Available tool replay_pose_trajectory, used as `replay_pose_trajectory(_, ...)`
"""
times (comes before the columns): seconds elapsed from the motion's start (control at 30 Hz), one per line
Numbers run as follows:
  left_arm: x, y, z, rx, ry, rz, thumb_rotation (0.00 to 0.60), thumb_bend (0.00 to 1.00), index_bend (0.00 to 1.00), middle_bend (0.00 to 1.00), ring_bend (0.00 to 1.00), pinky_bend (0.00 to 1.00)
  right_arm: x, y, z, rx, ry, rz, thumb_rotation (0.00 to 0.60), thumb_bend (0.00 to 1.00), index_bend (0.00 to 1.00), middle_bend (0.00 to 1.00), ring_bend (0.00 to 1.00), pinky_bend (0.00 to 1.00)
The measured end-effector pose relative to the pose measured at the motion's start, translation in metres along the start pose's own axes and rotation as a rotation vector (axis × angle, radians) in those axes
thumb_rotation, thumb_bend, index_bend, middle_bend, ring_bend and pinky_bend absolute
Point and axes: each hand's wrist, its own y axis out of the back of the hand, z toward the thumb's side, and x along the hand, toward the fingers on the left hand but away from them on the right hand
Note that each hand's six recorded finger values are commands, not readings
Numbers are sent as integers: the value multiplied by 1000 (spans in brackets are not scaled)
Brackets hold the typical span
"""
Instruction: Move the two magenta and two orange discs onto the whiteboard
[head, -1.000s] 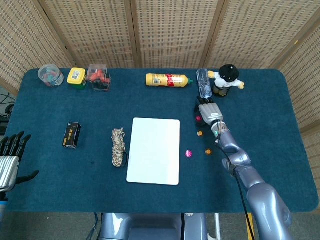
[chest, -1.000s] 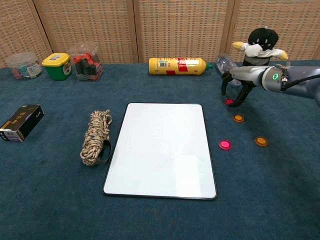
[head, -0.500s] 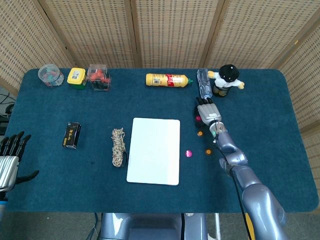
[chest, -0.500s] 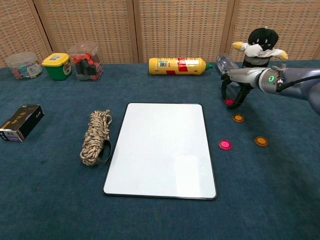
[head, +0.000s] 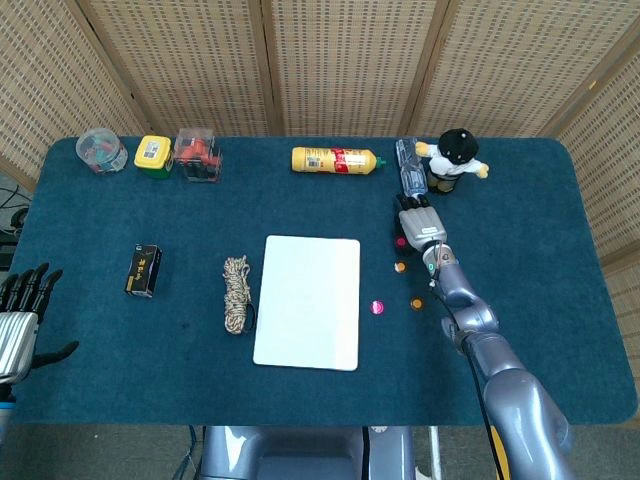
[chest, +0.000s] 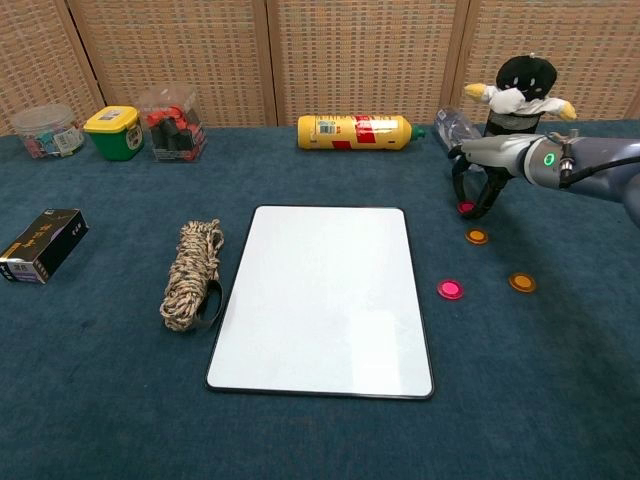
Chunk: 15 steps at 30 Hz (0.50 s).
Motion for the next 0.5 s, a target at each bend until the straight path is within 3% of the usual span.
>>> replay_pose_trajectory(0.5, 0, 0, 1, -5, -8, -4, 600, 0, 0, 0, 0, 0, 8, 15, 1, 15, 64, -73, 600, 403, 516, 0, 0, 0)
